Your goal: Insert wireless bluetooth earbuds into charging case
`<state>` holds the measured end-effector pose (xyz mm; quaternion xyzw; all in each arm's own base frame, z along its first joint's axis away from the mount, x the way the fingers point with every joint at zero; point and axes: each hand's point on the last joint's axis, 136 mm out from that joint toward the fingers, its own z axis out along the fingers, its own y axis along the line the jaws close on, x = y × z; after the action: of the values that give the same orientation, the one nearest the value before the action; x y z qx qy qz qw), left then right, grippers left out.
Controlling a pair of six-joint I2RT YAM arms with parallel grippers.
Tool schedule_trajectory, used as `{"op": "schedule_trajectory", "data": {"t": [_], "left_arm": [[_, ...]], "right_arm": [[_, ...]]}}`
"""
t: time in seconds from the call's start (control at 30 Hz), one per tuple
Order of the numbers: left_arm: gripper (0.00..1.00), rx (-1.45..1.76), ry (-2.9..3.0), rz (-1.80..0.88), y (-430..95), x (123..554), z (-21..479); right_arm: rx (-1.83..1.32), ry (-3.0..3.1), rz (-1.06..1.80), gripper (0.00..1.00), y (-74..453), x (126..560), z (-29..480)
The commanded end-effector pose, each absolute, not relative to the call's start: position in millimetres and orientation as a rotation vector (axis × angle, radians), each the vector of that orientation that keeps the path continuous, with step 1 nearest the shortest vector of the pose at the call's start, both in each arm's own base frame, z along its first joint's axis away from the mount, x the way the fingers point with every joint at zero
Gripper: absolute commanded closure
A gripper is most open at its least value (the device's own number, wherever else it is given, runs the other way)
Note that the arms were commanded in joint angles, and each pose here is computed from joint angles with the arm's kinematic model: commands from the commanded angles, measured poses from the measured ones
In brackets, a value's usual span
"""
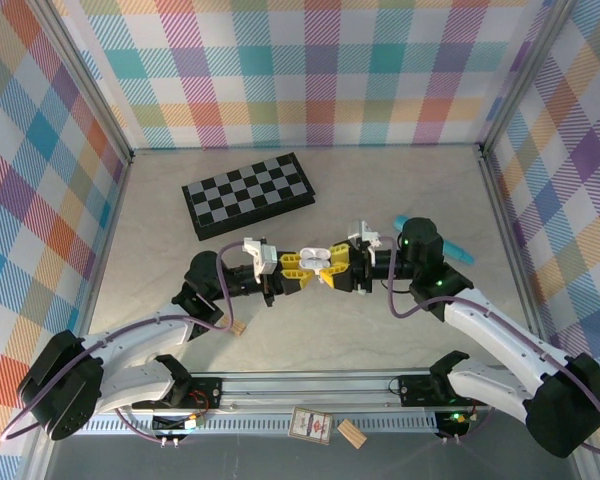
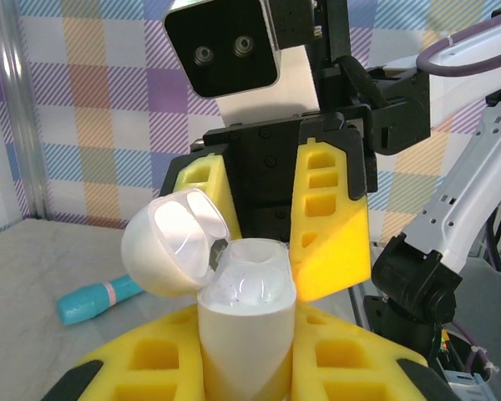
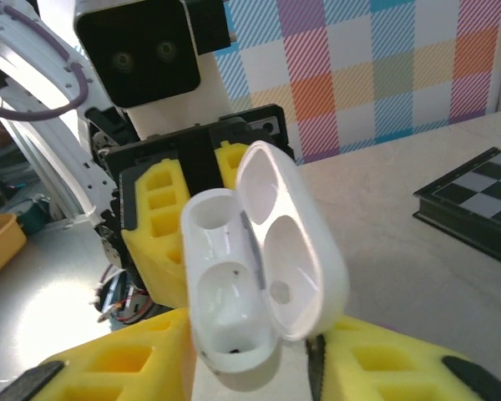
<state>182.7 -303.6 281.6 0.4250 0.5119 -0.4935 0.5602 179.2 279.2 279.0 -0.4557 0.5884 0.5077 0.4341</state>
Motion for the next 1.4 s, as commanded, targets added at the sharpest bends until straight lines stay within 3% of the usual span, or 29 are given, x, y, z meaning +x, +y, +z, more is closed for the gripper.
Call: {"op": "schedule_trajectory", "data": {"t": [0.0,0.23,0.47,0.57,0.87,1.13,1.23,1.3,1.37], "left_arm": [[0.91,1.019,1.091,-1.196,-306.4,172.2,309.7],[0.89,1.003,1.091,-1.181,-305.1,174.1,309.3],[0.74,1.026,1.129,-1.157,-305.5,175.3,302.9],[0.72,1.034,1.140,-1.146,-305.0,175.2,300.6],[0.73,1.043,1.157,-1.160,-307.8,176.4,299.1],[0.88,1.064,1.175,-1.158,-309.2,176.1,293.2],[0.93,1.044,1.177,-1.112,-306.3,180.9,289.4],[0.94,1.010,1.178,-1.070,-301.8,186.4,285.6],[0.94,0.982,1.183,-1.042,-295.8,192.5,282.0]], "right_arm": [[-1.162,1.430,1.271,0.69,281.6,175.8,281.5],[-1.155,1.434,1.257,0.83,279.2,174.8,283.9],[-1.170,1.437,1.234,0.86,278.2,174.4,287.4],[-1.178,1.455,1.211,0.86,278.0,176.8,284.0],[-1.184,1.464,1.211,0.87,279.8,179.3,282.5],[-1.180,1.472,1.196,0.86,278.3,179.6,281.5],[-1.164,1.473,1.176,0.68,276.5,181.0,283.7],[-1.152,1.472,1.149,0.44,273.9,182.0,284.6],[-1.134,1.467,1.110,0.31,269.9,183.0,282.9]]}}
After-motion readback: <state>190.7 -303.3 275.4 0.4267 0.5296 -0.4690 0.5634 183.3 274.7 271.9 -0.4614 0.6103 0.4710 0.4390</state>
